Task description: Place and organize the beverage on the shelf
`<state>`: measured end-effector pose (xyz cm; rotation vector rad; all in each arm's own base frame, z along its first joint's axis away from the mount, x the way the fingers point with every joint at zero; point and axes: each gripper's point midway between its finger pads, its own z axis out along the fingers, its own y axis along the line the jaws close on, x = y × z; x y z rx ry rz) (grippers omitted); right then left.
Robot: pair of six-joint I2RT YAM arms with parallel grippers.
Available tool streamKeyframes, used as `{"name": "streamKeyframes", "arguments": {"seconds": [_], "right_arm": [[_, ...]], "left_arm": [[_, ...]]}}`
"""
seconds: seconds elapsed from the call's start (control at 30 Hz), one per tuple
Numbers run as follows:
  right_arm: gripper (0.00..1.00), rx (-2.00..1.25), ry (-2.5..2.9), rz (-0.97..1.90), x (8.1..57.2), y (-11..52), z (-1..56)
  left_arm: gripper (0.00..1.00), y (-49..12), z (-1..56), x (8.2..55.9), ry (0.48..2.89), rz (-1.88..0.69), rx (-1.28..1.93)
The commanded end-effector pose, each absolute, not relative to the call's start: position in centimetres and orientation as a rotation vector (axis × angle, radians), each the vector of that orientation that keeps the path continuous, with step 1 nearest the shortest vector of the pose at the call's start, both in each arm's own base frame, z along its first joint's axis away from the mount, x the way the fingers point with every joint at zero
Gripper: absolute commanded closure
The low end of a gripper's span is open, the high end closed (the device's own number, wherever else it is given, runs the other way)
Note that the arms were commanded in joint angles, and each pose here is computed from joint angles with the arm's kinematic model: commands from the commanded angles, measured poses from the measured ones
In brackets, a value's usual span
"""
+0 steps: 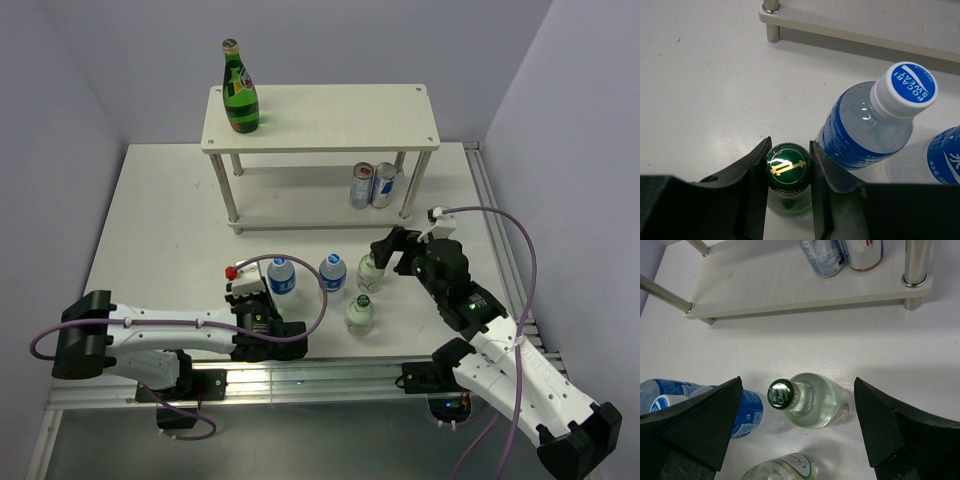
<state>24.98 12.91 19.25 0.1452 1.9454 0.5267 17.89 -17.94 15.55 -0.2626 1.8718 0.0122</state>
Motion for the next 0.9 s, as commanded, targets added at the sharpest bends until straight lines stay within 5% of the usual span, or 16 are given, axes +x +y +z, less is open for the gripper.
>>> {"name": "streamKeyframes", "arguments": {"seconds": [0.0, 0.4, 0.87], "right_arm": [[0.01, 0.139, 1.921, 0.549, 25.2, 13.3, 20.0], [0.01, 0.139, 1.917, 0.557, 25.1, 13.4, 20.0], [0.01, 0.14, 1.917, 0.558, 25.1, 13.4, 20.0]], "left_arm": [[1.0, -17.9, 16.3, 17.8, 1.853, 0.024, -0.288], [1.0, -19.1, 24.5, 17.6, 1.84, -0.109, -0.249], [1.0, -20.0, 42.7, 19.2, 1.671, -0.285, -0.086]]}}
